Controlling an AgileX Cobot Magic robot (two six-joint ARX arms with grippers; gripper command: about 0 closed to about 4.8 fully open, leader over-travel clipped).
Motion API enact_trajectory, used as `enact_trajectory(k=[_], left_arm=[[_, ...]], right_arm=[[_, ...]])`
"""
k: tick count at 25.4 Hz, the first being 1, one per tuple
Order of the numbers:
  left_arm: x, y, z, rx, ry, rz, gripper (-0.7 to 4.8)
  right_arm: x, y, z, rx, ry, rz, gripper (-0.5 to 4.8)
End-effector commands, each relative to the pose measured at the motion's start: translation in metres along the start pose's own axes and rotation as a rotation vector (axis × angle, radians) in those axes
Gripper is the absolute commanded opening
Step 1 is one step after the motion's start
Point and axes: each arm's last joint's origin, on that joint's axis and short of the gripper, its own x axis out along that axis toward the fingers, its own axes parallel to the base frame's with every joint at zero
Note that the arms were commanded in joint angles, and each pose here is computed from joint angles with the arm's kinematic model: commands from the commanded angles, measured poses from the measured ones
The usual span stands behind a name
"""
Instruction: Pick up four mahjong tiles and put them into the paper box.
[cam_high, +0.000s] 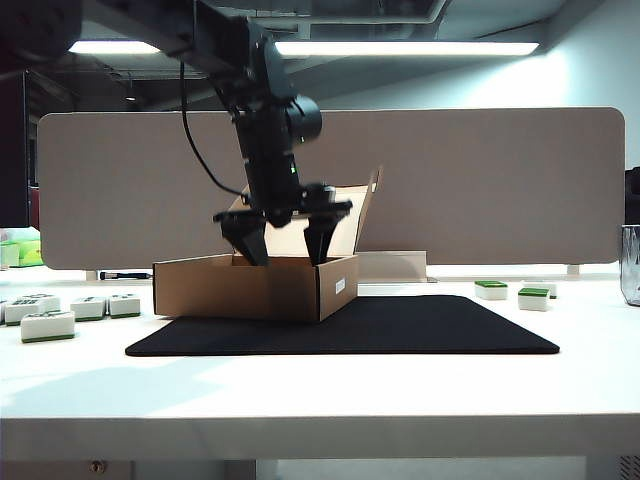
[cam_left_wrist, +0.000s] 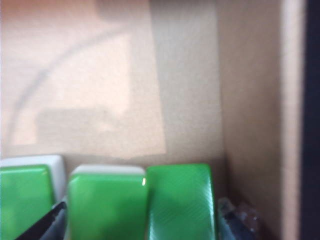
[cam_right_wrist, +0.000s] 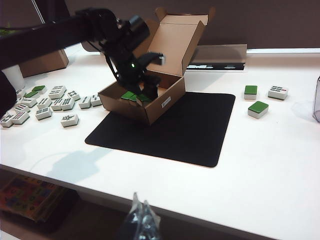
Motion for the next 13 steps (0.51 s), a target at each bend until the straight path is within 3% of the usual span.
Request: enact_trajectory(k=[1,7,11,13], left_arm=[[-0.014,0.001,0.002,0.001,-0.034,-0.003,3.78],[-0.021,0.001,0.001,0.001,-0.029,0.001,3.77],[-0.057,0.009,-0.001,-0.014,-0.050,0.008,3.74],[-0.085,0.021,-0.005,-0.040,-0.066,0.016,3.71]], right_arm=[[-0.003,0.001,0.000,-0.014,-0.025,0.000,-0.01],[-0.003,0.001,0.000,-0.014,-0.025,0.000,-0.01],[-0.003,0.001,0.000,-0.014,-0.025,0.000,-0.01],[-0.003,0.001,0.000,-0.014,-0.025,0.000,-0.01]])
